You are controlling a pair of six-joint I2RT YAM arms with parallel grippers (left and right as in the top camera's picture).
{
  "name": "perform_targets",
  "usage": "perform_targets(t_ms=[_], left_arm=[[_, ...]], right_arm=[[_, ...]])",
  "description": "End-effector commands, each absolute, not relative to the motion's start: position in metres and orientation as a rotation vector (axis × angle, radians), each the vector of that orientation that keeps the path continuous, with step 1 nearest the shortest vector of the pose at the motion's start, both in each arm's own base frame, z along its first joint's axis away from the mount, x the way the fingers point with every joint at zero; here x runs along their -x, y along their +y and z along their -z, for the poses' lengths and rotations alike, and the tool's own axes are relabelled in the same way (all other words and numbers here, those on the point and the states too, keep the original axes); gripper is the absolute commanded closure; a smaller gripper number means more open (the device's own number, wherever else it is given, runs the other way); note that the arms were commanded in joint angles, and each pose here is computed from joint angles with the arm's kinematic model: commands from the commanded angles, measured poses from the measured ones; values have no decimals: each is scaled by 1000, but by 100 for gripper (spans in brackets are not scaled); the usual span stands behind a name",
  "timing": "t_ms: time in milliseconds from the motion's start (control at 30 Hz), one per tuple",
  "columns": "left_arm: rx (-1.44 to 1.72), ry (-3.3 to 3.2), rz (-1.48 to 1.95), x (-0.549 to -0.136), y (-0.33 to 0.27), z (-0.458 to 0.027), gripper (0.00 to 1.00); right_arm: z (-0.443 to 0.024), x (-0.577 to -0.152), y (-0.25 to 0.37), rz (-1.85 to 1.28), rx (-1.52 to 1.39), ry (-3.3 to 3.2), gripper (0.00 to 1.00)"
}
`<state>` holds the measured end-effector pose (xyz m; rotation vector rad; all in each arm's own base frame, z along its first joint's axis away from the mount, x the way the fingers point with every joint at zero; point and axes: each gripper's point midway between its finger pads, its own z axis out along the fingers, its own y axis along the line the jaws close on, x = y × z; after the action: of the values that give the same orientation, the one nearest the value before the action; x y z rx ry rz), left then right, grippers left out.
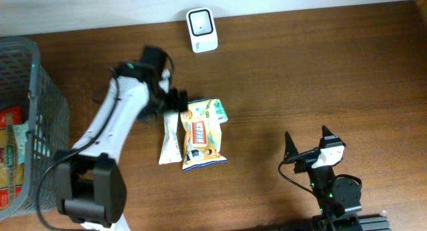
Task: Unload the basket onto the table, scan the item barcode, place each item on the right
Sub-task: 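Lift the white tube from the basket and set it beside the bag, then pull the light green pouch from the basket and place it left of the tube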
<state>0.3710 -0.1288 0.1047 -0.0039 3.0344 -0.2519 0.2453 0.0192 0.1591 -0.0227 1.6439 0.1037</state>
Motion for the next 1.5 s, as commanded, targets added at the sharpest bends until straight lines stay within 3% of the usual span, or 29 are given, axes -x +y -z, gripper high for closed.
perform_targets(t_ms=[0, 67, 133, 233, 333, 367, 467, 600, 700, 733, 833, 967, 1000, 1067, 1100, 1133, 1233, 1300, 1367, 1467], left_arm=[[93, 2678, 119, -423, -74, -246, 1], [225, 2507, -24, -425, -22, -313, 1], [478, 2281, -256, -406, 70, -381, 1], [836, 2148, -332, -374, 157, -392, 1], [1117, 2128, -428, -350, 238, -351, 1], [1218, 2196, -453, -342, 266, -307, 1], [1242, 2333, -462, -340, 290, -247, 0], [1066, 2636, -277, -343, 297, -155, 5], [875, 2818, -103, -350, 290, -94, 20], [838, 2860, -71, -350, 288, -79, 21], [721, 2933, 48, -355, 277, -47, 22], [695, 2942, 64, -357, 277, -39, 24], [695, 2943, 64, -357, 277, -39, 40], [747, 2931, 68, -357, 277, -39, 91], [775, 2926, 71, -357, 277, -39, 100], [774, 2925, 69, -357, 277, -40, 100], [816, 2854, 33, -361, 280, -67, 100], [874, 2731, -19, -369, 287, -112, 100], [887, 2523, -4, -379, 278, -196, 100], [675, 2211, -38, -379, 218, -341, 100]], right_arm=[[-157, -246, 16, -95, 8, 1645, 1], [-157, -246, 16, -95, 8, 1644, 2], [-157, -246, 16, -95, 8, 1644, 2], [-157, -246, 16, -95, 8, 1645, 2], [-157, -246, 16, -95, 8, 1644, 2], [-157, -246, 16, -95, 8, 1644, 2], [-157, -246, 16, -95, 8, 1645, 2], [-157, -246, 16, -95, 8, 1645, 2], [-157, -246, 16, -95, 8, 1644, 2], [-157, -246, 16, -95, 8, 1644, 2], [-157, -246, 16, -95, 8, 1645, 2], [-157, -246, 16, -95, 8, 1644, 2], [-157, -246, 16, -95, 8, 1644, 2], [-157, -246, 16, -95, 8, 1644, 2], [-157, -246, 16, -95, 8, 1645, 2], [-157, -246, 16, -95, 8, 1644, 2], [-157, -246, 16, -95, 8, 1644, 2], [-157, -246, 16, -95, 8, 1644, 2], [-157, -246, 16, -95, 8, 1644, 1], [-157, -246, 16, -95, 8, 1644, 2]])
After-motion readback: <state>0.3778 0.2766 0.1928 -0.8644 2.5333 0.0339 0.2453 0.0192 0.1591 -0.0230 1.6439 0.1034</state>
